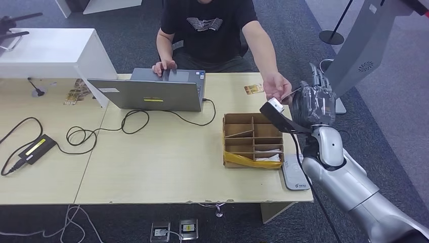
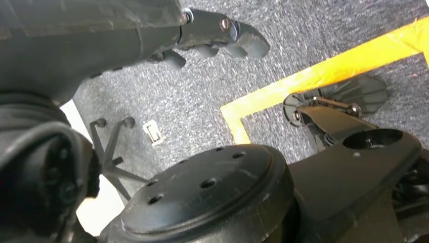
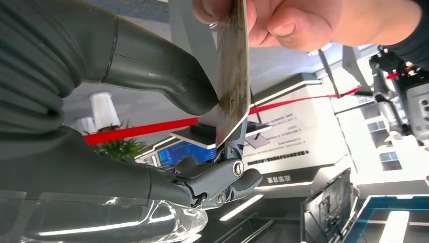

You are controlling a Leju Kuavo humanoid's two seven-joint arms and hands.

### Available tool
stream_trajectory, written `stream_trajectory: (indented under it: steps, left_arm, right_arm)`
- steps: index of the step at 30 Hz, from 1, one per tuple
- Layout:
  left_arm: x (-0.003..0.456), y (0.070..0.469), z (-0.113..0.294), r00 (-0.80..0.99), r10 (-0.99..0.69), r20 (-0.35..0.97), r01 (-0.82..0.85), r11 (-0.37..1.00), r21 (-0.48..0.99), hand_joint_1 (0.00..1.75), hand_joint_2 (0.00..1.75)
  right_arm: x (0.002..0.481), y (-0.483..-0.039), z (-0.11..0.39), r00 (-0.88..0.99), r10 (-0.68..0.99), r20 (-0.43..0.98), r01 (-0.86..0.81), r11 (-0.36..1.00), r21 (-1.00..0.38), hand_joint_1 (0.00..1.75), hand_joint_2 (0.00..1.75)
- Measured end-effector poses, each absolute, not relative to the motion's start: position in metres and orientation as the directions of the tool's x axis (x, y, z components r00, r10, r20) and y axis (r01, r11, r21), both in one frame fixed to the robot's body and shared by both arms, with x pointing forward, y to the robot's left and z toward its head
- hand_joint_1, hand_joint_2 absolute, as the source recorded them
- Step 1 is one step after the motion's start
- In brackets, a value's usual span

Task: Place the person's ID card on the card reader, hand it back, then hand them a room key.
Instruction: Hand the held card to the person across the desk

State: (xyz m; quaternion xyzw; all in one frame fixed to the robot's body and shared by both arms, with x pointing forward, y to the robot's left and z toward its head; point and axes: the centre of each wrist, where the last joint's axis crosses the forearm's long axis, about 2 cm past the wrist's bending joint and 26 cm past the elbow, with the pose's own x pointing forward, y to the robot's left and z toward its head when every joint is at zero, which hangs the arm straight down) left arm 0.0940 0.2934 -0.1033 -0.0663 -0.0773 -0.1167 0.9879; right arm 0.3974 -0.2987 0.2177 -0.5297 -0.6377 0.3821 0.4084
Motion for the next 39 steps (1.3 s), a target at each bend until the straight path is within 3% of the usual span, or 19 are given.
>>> stream_trajectory:
  steps: [5,6,9,10,13,17,25,31,34,39]
  left_arm:
    - [0.096,0.291,-0.103,0.956,-0.243,0.167,0.263,0.958,-0.111,0.0,0.0]
    - [0.096,0.291,-0.103,0.955,-0.247,0.166,0.267,0.957,-0.111,0.0,0.0]
    - [0.096,0.29,-0.103,0.953,-0.254,0.163,0.274,0.955,-0.111,0.0,0.0]
    - [0.096,0.29,-0.103,0.953,-0.256,0.161,0.276,0.955,-0.111,0.0,0.0]
    - [0.096,0.289,-0.103,0.952,-0.263,0.159,0.281,0.953,-0.11,0.0,0.0]
    - [0.096,0.289,-0.103,0.95,-0.267,0.159,0.286,0.952,-0.11,0.0,0.0]
    - [0.097,0.289,-0.103,0.949,-0.271,0.16,0.29,0.951,-0.108,0.0,0.0]
    - [0.098,0.289,-0.102,0.948,-0.274,0.161,0.293,0.95,-0.107,0.0,0.0]
    - [0.097,0.289,-0.103,0.949,-0.272,0.159,0.291,0.951,-0.108,0.0,0.0]
    - [0.093,0.289,-0.103,0.953,-0.261,0.152,0.279,0.954,-0.112,0.0,0.0]
  right_arm:
    - [0.399,-0.3,0.216,-0.068,0.993,0.095,0.357,0.113,-0.927,1.7,1.75]
    - [0.399,-0.3,0.216,-0.059,0.994,0.091,0.355,0.106,-0.929,1.52,1.75]
    - [0.398,-0.302,0.212,-0.036,0.996,0.079,0.346,0.086,-0.934,0.28,1.75]
    - [0.398,-0.302,0.211,-0.029,0.997,0.076,0.343,0.081,-0.936,0.02,1.75]
    - [0.396,-0.304,0.207,-0.005,0.998,0.068,0.332,0.066,-0.941,0.0,1.75]
    - [0.394,-0.307,0.203,0.023,0.998,0.053,0.318,0.043,-0.947,0.0,0.0]
    - [0.394,-0.308,0.201,0.022,1.0,-0.01,0.282,-0.016,-0.959,0.0,0.0]
    - [0.396,-0.319,0.205,0.098,0.995,0.026,0.252,0.0,-0.968,0.0,0.0]
    - [0.399,-0.34,0.209,0.182,0.972,0.149,0.211,0.109,-0.971,0.0,0.0]
    - [0.402,-0.382,0.218,0.28,0.83,0.483,0.255,0.421,-0.871,0.0,0.0]
